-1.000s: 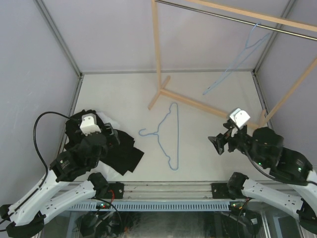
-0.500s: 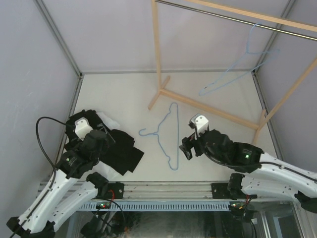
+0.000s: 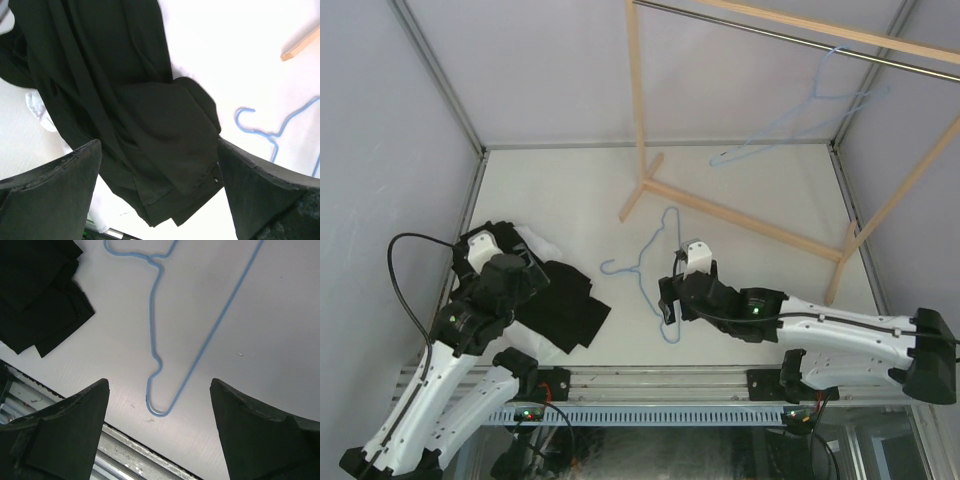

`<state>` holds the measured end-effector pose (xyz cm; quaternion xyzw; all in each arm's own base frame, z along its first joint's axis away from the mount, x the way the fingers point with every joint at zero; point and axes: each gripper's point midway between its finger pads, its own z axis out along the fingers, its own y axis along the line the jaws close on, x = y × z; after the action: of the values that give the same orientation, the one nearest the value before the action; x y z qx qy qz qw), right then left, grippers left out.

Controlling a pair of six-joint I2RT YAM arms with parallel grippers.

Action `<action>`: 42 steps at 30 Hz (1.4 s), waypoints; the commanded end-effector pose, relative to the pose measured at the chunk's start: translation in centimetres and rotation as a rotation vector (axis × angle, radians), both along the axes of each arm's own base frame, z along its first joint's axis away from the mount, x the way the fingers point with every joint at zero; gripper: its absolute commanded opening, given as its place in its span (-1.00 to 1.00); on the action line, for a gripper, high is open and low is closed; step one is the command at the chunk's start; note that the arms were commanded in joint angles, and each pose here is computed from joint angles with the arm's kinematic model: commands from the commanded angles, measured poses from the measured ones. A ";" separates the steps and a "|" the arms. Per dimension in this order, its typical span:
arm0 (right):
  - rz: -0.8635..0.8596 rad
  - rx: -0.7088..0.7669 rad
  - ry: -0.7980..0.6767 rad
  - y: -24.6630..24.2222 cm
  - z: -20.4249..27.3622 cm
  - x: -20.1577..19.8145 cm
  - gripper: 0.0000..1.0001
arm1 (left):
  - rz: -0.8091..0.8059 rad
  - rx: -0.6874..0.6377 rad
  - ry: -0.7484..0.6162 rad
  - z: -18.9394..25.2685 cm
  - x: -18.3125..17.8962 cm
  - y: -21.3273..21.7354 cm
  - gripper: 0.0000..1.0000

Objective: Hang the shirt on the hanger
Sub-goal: Pick up the hanger at the center of the board.

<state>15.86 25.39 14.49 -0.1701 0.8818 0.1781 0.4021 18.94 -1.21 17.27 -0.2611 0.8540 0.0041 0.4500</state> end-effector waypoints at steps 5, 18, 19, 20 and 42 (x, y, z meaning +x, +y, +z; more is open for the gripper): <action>-0.058 0.120 0.110 3.5 -1.3 2.1 0.35 | -0.132 0.086 -0.162 6.7 0.8 0.2 1.00; -0.070 -0.076 0.187 7.2 -5.3 7.0 -0.06 | -0.172 0.087 -0.185 6.1 1.3 -0.4 0.94; -0.074 -0.093 0.196 7.5 -5.7 7.2 -0.06 | -0.171 0.086 -0.187 6.1 1.3 -0.4 0.93; -0.075 -0.113 0.207 7.7 -6.2 7.4 -0.07 | -0.171 0.084 -0.191 6.2 1.2 -0.4 0.93; -0.139 -0.256 0.307 9.1 -11.6 9.8 -0.24 | -0.180 0.069 -0.234 6.8 1.0 -0.4 0.93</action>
<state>24.81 33.63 2.36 -0.1396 0.9589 0.0452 0.2430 19.49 -1.42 23.70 -0.1720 0.8224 -0.0304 0.5414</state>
